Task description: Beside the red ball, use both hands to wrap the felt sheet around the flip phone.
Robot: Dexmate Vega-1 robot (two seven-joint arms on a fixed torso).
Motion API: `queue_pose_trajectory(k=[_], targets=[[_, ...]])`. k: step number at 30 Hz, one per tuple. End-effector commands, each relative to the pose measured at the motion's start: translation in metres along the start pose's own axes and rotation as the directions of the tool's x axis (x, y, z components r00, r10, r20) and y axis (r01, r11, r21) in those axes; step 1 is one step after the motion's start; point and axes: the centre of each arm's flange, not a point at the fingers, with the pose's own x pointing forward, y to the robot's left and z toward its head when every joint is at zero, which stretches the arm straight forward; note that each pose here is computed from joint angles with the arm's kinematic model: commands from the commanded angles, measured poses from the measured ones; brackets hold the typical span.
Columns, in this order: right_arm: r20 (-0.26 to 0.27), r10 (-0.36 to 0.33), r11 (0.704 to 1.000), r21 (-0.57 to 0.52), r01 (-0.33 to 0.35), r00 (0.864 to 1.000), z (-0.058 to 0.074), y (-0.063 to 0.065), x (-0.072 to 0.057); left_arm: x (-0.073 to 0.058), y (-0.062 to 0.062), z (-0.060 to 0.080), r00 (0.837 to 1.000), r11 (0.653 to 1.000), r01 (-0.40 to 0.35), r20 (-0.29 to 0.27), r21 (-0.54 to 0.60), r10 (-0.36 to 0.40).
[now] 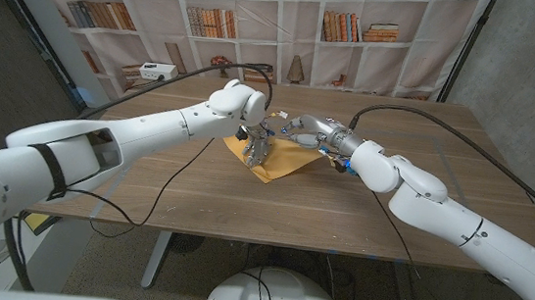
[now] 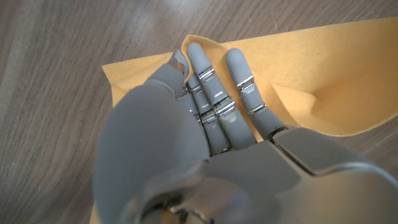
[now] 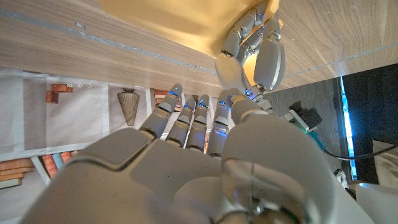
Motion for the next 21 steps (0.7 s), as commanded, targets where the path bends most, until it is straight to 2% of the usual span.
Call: queue_pose_trajectory(k=[1, 10, 15, 21], targets=[[-0.009, 0.16, 0.987, -0.027, -0.16, 0.987, -0.002, 0.039, 0.032, -0.003, 0.0, -0.002, 1.0, 1.0, -0.005, -0.002, -0.002, 0.005], [-0.014, 0.17, 0.985, -0.036, -0.171, 0.985, -0.007, 0.047, 0.046, -0.004, 0.001, -0.003, 1.0, 1.0, -0.009, 0.001, -0.006, 0.009], [-0.015, 0.206, 0.977, -0.042, -0.207, 0.978, -0.008, 0.055, 0.056, -0.004, 0.0, -0.004, 1.0, 1.0, -0.008, 0.0, -0.01, 0.008], [-0.029, 0.241, 0.969, -0.043, -0.242, 0.97, -0.01, 0.06, 0.061, -0.006, -0.002, -0.005, 1.0, 1.0, -0.011, -0.003, -0.015, 0.011]])
